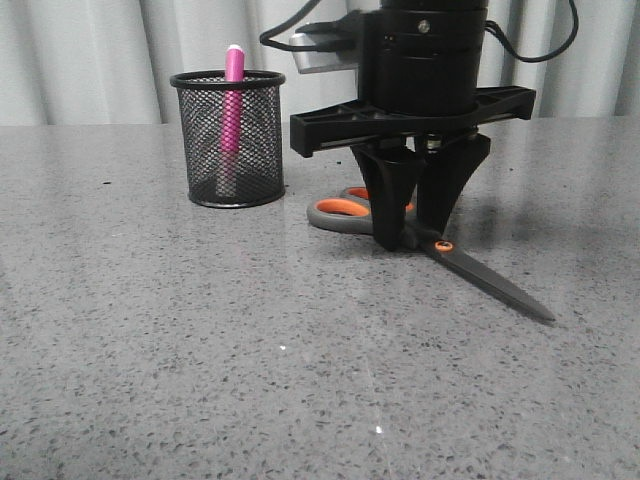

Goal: Put pen and scissors into bin
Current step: 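Lower the right gripper over the scissors handles and grasp them, then lift the scissors and carry them above the mesh cup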

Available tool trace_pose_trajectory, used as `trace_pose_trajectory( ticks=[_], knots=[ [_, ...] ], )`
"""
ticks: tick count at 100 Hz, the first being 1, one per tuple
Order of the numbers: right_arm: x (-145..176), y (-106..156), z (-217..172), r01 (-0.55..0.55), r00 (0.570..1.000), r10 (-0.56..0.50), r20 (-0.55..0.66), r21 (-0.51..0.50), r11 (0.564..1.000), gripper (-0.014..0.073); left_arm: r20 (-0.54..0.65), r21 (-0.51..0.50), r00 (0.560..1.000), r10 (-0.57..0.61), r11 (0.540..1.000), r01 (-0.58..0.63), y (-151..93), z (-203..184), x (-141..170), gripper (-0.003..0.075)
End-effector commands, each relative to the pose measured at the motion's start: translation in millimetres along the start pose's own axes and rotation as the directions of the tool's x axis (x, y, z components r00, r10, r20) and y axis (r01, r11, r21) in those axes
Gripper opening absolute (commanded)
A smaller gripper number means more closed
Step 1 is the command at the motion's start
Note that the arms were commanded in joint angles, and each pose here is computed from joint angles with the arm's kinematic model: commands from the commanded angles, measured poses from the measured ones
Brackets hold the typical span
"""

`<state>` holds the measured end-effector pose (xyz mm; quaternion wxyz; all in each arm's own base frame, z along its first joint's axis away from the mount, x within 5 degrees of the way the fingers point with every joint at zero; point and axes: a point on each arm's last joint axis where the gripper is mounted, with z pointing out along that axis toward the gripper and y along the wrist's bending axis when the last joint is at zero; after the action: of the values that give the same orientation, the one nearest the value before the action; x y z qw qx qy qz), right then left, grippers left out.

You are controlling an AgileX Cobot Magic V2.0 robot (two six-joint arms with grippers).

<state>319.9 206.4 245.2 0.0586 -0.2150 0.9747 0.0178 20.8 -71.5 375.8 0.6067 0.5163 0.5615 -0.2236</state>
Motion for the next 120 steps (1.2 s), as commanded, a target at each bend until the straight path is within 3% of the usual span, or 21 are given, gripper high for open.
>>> trace_pose_trajectory(
  ticks=[1,28,51,66,81,90,102,120],
  knots=[
    [0,1,-8,-0.004,0.998,0.005,0.056,-0.016,1.000,-0.0074,0.073,-0.017,0.997,-0.041,0.999,0.042,3,-2,-11,0.0188],
    [6,-4,-82,0.008,0.959,-0.006,0.282,-0.008,1.000,-0.0074,0.073,-0.017,0.997,-0.041,0.999,0.042,3,-2,-11,0.0188],
    [18,-9,-156,0.012,0.860,-0.006,0.509,-0.009,1.000,-0.0074,0.074,-0.021,0.996,-0.041,0.999,0.043,4,-2,-11,0.0188],
    [14,-4,-195,0.037,0.728,0.000,0.686,-0.039,0.999,-0.0074,0.078,-0.033,0.996,-0.041,0.998,0.043,5,-2,-12,0.0188],
    [3,12,-219,0.104,0.523,0.004,0.853,-0.068,0.992,-0.0074,0.081,-0.043,0.996,-0.041,0.998,0.044,6,-2,-12,0.0188],
    [-5,21,-223,0.138,0.428,0.010,0.904,-0.076,0.988,-0.0075,0.080,-0.045,0.996,-0.039,0.998,0.043,6,-2,-12,0.0188],
    [-18,30,-217,0.168,0.338,0.009,0.941,-0.070,0.983,-0.0075,0.079,-0.046,0.996,-0.038,0.998,0.042,6,-2,-12,0.0188],
    [-37,36,-183,0.188,0.274,0.008,0.962,-0.062,0.980,-0.0075,0.077,-0.038,0.996,-0.039,0.998,0.042,5,-2,-12,0.0188]
  ],
)
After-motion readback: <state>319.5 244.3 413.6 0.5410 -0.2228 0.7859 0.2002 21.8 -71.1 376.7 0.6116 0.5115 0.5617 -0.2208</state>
